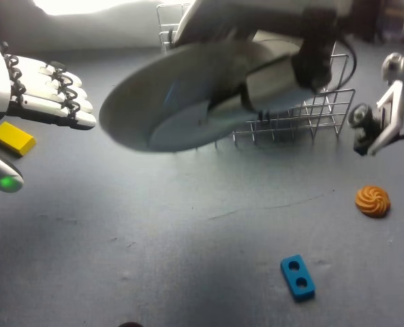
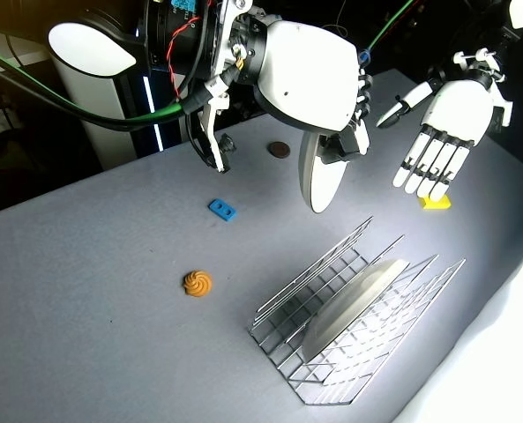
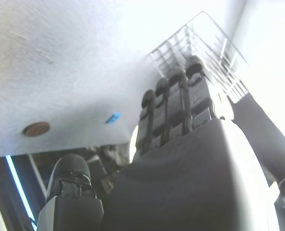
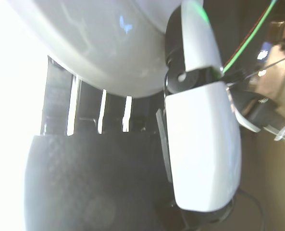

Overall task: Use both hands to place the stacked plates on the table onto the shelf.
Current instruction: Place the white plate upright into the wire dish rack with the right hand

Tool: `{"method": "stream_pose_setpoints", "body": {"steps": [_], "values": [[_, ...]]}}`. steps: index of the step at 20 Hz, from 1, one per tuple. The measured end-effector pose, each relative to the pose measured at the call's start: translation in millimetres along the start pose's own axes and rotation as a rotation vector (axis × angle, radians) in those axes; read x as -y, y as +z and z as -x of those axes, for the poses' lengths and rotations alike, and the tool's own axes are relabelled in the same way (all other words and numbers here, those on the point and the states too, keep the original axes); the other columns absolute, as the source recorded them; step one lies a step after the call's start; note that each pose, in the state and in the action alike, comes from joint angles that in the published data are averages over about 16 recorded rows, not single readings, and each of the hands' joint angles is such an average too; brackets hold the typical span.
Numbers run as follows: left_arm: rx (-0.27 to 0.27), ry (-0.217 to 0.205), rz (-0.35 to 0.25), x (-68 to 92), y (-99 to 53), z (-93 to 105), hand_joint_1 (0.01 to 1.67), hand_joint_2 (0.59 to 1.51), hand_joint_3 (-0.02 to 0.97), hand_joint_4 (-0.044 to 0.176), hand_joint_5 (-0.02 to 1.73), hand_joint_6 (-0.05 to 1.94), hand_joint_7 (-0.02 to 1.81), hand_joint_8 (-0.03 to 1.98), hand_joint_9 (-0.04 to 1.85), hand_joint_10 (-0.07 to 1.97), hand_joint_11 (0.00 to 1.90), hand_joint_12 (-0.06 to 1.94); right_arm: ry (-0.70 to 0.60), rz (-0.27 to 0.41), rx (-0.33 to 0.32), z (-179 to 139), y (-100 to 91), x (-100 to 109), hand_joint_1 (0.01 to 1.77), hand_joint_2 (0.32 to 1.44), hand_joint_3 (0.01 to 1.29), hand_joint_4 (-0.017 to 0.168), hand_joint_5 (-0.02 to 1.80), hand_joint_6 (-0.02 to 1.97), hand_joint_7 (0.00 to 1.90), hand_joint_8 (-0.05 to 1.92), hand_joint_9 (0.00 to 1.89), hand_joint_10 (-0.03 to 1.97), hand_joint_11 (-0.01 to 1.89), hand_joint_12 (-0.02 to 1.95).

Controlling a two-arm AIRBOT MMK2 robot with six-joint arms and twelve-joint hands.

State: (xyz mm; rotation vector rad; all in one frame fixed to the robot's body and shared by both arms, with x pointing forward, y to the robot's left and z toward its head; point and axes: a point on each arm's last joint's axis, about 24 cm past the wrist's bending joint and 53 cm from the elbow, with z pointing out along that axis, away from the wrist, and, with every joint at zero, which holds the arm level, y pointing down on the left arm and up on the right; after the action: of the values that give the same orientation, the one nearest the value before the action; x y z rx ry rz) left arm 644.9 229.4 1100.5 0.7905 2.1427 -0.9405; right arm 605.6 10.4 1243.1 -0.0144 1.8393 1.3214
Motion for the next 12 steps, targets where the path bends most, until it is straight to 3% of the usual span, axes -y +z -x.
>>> {"method": "stream_pose_setpoints", "body": {"steps": [3, 12], "values": [[-0.001, 0.002, 0.0, 0.3, 0.3, 0.1, 0.02, 1.145, 0.011, 0.003, 0.1, 0.01, 0.12, 0.0, 0.09, 0.02, 0.02, 0.12, 0.046, -0.021, 0.026, 15.6, 0.0, 8.4, 1.2, 1.01, 0.01, 0.0, 0.92, 1.01, 1.08, 0.87, 1.2, 0.4, 0.77, 1.34], [-0.002, 0.004, -0.003, 1.9, 1.9, 0.0, 0.02, 1.142, 0.011, 0.004, 0.1, 0.01, 0.12, 0.0, 0.1, 0.02, 0.02, 0.16, 0.104, -0.058, 0.1, 54.7, -1.1, 28.9, 1.27, 1.01, 0.01, -0.006, 0.9, 1.01, 1.06, 0.85, 1.07, 0.88, 0.75, 1.36]]}}
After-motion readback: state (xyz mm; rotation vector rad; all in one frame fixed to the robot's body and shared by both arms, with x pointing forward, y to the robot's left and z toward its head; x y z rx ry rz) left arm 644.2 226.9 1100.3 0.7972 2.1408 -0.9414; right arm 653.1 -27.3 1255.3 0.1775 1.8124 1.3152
